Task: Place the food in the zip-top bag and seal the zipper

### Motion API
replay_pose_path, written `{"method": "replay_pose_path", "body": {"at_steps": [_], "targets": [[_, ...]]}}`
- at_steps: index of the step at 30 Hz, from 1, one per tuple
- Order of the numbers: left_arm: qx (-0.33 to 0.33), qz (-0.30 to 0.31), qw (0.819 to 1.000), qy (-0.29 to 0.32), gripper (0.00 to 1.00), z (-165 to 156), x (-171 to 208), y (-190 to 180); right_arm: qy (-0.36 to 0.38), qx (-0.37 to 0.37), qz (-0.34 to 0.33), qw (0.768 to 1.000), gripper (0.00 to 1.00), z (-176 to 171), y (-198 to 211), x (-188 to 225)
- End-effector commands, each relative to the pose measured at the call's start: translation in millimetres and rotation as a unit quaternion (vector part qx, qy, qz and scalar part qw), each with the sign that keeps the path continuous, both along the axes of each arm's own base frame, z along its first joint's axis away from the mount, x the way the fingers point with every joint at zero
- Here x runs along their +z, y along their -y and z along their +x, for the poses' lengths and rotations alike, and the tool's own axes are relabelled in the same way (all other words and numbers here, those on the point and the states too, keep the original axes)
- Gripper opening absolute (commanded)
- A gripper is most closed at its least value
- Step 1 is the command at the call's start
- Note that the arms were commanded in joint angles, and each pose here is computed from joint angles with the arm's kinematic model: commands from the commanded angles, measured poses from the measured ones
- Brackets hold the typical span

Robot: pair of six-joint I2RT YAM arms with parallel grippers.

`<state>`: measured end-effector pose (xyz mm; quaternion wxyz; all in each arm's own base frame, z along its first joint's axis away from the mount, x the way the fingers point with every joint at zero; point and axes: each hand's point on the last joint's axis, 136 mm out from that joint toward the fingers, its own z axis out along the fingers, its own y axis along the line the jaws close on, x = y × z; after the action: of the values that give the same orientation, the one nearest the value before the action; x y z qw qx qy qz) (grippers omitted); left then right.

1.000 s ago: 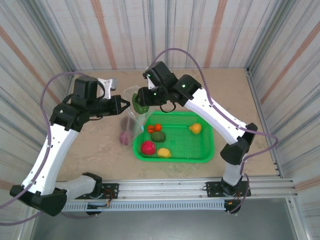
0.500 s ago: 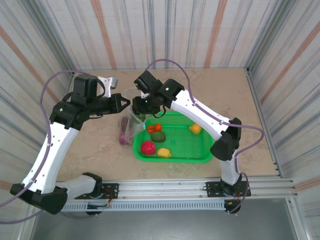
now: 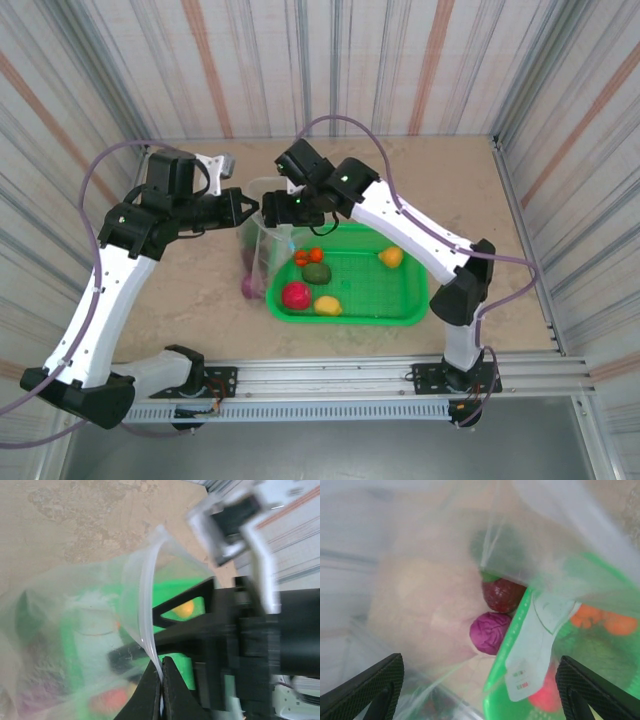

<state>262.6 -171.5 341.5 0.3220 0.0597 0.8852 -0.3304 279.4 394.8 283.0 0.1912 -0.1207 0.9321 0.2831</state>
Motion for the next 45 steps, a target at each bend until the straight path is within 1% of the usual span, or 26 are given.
{"method": "replay_pose_path", "body": {"at_steps": [1, 3, 7, 10, 12, 15, 18, 20, 26, 30, 35, 39, 45], "targets": [[0.008, 0.019, 1.0, 0.021, 0.0, -5, 9, -9, 0.048, -0.011, 0.043, 0.998, 0.78, -5, 24, 55], [0.009, 0.02, 1.0, 0.02, 0.0, -5, 8, -10, 0.064, -0.013, 0.055, 0.996, 0.74, -7, 33, 72], [0.013, 0.026, 0.999, 0.016, 0.0, -6, 4, -12, 0.086, -0.025, 0.076, 0.993, 0.6, -11, 53, 97], [0.018, 0.03, 0.999, 0.015, 0.0, -6, 1, -14, 0.094, -0.036, 0.08, 0.992, 0.5, -13, 68, 103], [0.022, 0.035, 0.999, 0.014, 0.0, -6, -2, -17, 0.096, -0.044, 0.077, 0.991, 0.46, -13, 78, 102], [0.029, 0.043, 0.999, 0.014, 0.0, -6, -5, -20, 0.088, -0.052, 0.059, 0.993, 0.44, -14, 91, 84], [0.04, 0.051, 0.998, 0.02, 0.0, -8, -4, -26, 0.069, -0.059, -0.003, 0.996, 0.43, -15, 108, 38], [0.044, 0.053, 0.997, 0.026, 0.0, -9, -1, -28, 0.049, -0.06, -0.022, 0.997, 0.43, -18, 114, 9], [0.041, 0.048, 0.998, 0.026, 0.0, -9, 0, -27, -0.029, -0.046, -0.054, 0.997, 0.49, -28, 112, -80], [0.038, 0.045, 0.998, 0.024, 0.0, -8, 0, -25, -0.074, -0.03, -0.067, 0.995, 0.59, -30, 99, -122], [0.034, 0.044, 0.998, 0.024, 0.0, -9, 1, -24, -0.097, -0.017, -0.079, 0.992, 0.76, -27, 85, -152], [0.032, 0.044, 0.998, 0.025, 0.0, -9, 1, -23, -0.108, -0.01, -0.101, 0.989, 0.86, -22, 81, -175], [0.026, 0.038, 0.999, 0.023, 0.0, -8, 1, -20, -0.13, 0.0, -0.127, 0.983, 0.88, -17, 79, -208]]}}
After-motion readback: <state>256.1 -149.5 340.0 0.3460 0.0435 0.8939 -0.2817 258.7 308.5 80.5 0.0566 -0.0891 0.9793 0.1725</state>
